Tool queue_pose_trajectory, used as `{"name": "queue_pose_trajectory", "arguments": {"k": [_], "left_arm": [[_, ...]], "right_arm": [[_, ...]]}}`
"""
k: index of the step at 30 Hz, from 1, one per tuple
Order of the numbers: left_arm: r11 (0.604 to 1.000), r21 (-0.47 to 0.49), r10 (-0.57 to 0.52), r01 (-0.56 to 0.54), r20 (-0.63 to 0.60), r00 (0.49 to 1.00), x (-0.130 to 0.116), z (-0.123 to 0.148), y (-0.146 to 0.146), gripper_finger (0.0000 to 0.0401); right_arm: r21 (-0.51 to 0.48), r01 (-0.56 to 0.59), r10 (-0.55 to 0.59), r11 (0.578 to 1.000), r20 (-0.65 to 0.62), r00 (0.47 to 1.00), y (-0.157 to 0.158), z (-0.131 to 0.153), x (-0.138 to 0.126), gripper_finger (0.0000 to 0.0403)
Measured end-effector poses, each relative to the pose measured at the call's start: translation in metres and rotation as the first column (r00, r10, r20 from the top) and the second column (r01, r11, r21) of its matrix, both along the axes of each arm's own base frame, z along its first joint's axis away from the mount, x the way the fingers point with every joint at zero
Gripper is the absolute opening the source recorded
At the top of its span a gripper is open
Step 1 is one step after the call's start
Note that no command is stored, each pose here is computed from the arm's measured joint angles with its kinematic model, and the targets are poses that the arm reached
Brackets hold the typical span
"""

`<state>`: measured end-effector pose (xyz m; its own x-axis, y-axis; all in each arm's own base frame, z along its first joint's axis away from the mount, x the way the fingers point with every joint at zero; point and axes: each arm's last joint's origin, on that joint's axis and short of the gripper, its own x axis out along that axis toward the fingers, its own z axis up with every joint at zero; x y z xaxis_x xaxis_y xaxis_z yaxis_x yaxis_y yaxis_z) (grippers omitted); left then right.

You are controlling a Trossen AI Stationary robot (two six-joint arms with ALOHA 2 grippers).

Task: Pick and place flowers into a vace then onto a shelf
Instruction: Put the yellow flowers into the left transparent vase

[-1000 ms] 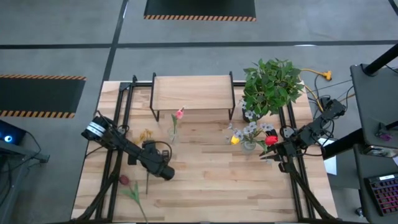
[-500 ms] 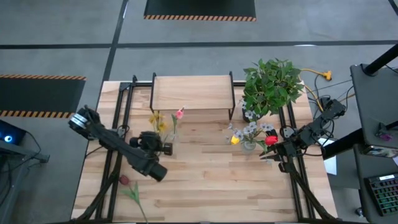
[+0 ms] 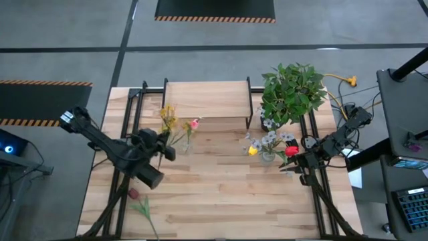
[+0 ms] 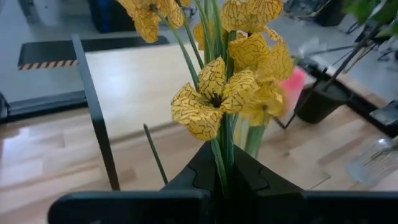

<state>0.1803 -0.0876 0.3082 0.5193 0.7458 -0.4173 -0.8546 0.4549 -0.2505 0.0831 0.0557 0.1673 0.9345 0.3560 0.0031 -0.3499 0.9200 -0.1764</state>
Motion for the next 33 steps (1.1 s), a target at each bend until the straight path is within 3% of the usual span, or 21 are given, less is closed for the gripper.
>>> {"name": "queue_pose_trajectory", "arguments": {"k": [8, 15, 19, 27, 33], "left_arm": [[0.996, 0.071, -0.051, 0.048, 0.047, 0.998, -0.026, 0.026, 0.018, 0.0001], [0.966, 0.260, -0.036, -0.007, 0.162, 0.986, -0.037, 0.041, 0.028, 0.0001], [0.937, 0.345, -0.022, -0.057, 0.222, 0.975, -0.028, 0.040, 0.022, 0.0001], [0.930, 0.364, -0.021, -0.057, 0.208, 0.978, 0.004, 0.020, 0.001, 0.0001], [0.922, 0.384, -0.011, -0.058, 0.176, 0.984, 0.014, 0.018, -0.002, 0.0001]], "right_arm": [[0.003, 0.000, 0.000, 1.000, -0.001, 1.000, 0.000, 0.000, 0.000, 0.0043], [0.002, 0.000, 0.000, 1.000, -0.001, 1.000, 0.000, 0.000, 0.000, 0.0043], [-0.010, 0.000, 0.000, 1.000, 0.004, 1.000, 0.000, 0.000, 0.000, 0.0043], [-0.013, 0.000, 0.000, 1.000, 0.005, 1.000, 0.000, 0.000, 0.000, 0.0043], [-0.015, 0.000, 0.000, 1.000, 0.006, 1.000, 0.000, 0.000, 0.000, 0.0043]]}}
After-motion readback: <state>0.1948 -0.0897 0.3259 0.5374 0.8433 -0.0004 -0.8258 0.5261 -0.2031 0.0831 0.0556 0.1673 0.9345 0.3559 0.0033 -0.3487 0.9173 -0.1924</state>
